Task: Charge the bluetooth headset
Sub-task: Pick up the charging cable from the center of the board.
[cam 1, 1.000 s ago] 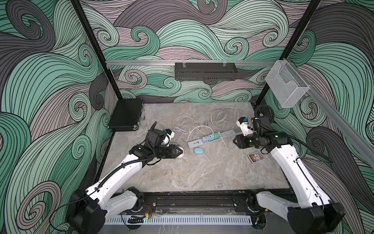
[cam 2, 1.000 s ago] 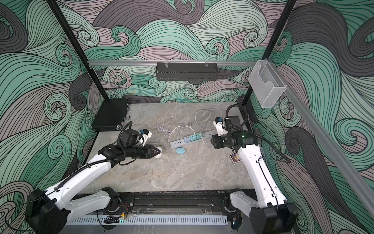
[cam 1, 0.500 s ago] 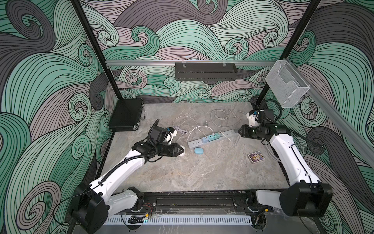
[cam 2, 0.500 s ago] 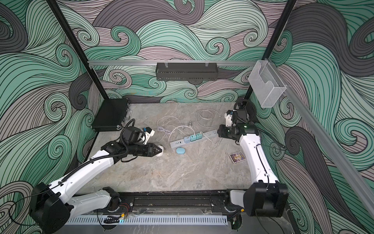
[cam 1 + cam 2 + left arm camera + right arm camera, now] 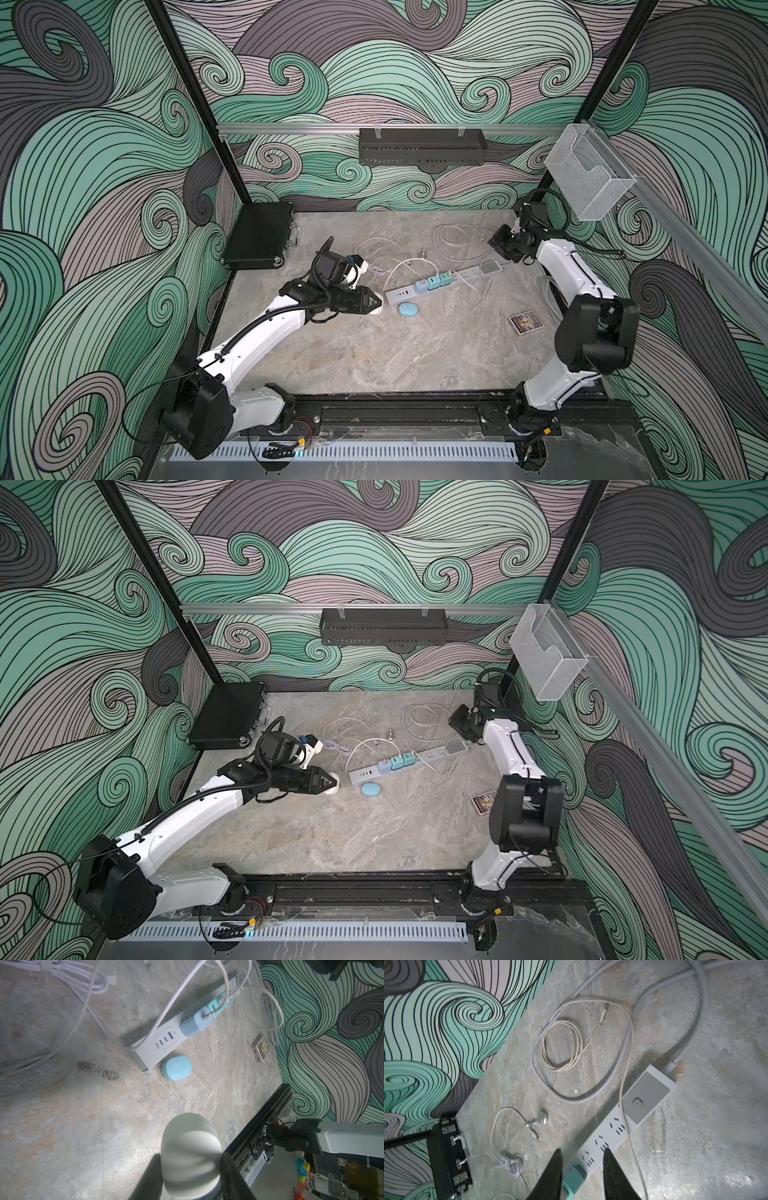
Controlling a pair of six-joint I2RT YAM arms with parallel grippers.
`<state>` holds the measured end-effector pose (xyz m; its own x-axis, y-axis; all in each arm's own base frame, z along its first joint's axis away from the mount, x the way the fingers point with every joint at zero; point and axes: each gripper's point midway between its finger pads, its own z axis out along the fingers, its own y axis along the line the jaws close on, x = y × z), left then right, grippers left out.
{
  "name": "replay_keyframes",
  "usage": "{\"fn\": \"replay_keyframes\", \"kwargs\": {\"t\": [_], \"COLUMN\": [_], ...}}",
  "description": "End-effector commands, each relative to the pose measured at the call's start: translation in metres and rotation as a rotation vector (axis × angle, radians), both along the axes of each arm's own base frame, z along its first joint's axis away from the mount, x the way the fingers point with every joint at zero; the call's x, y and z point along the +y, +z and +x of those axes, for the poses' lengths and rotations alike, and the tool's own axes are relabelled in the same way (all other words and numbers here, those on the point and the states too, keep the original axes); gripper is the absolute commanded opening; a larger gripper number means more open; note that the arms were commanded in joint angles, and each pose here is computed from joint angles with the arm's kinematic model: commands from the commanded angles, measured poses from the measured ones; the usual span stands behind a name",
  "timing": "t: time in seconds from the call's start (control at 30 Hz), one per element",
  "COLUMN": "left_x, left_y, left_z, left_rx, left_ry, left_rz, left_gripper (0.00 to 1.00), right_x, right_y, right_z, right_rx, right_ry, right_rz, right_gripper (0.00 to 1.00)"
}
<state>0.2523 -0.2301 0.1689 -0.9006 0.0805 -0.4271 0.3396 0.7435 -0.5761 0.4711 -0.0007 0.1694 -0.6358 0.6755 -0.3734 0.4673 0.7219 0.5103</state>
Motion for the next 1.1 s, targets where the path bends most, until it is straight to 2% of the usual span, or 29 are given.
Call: {"fn": "replay_keyframes", "kwargs": {"t": [0.0,0.23,0.53,0.9,1.07], "left_x": [0.0,0.002,0.011,0.013,0.011], "left_y": [0.009,0.002,-0.002,-0.003,-0.004], "left_z": [0.01,0.018,0.026,0.026,0.025], "left_rx": [-0.033,-0.03,-0.039,-0.033,-0.026], "left_ry": [0.003,-0.007,-0.013,-0.018,-0.024], "left_rz": [0.007,0.015,0.036,0.035,0.028], "left_gripper": [0.18,0.19,0.19,0.19,0.19], "right_x": [-0.019,-0.031,-0.03,-0.035,-0.036], "right_y": [-0.004,-0.043,-0.089,-0.131,-0.133], "right_z": [0.025,0.066,0.102,0.104,0.112], "right_rx": [-0.002,0.103,0.224,0.332,0.318], "right_ry": [-0.175,-0.279,-0.304,-0.314,-0.289], "right_rz": [0.006,-0.032,-0.089,-0.16,-0.185], "right_gripper": [0.29,0.34,0.32,0.29,0.27]}}
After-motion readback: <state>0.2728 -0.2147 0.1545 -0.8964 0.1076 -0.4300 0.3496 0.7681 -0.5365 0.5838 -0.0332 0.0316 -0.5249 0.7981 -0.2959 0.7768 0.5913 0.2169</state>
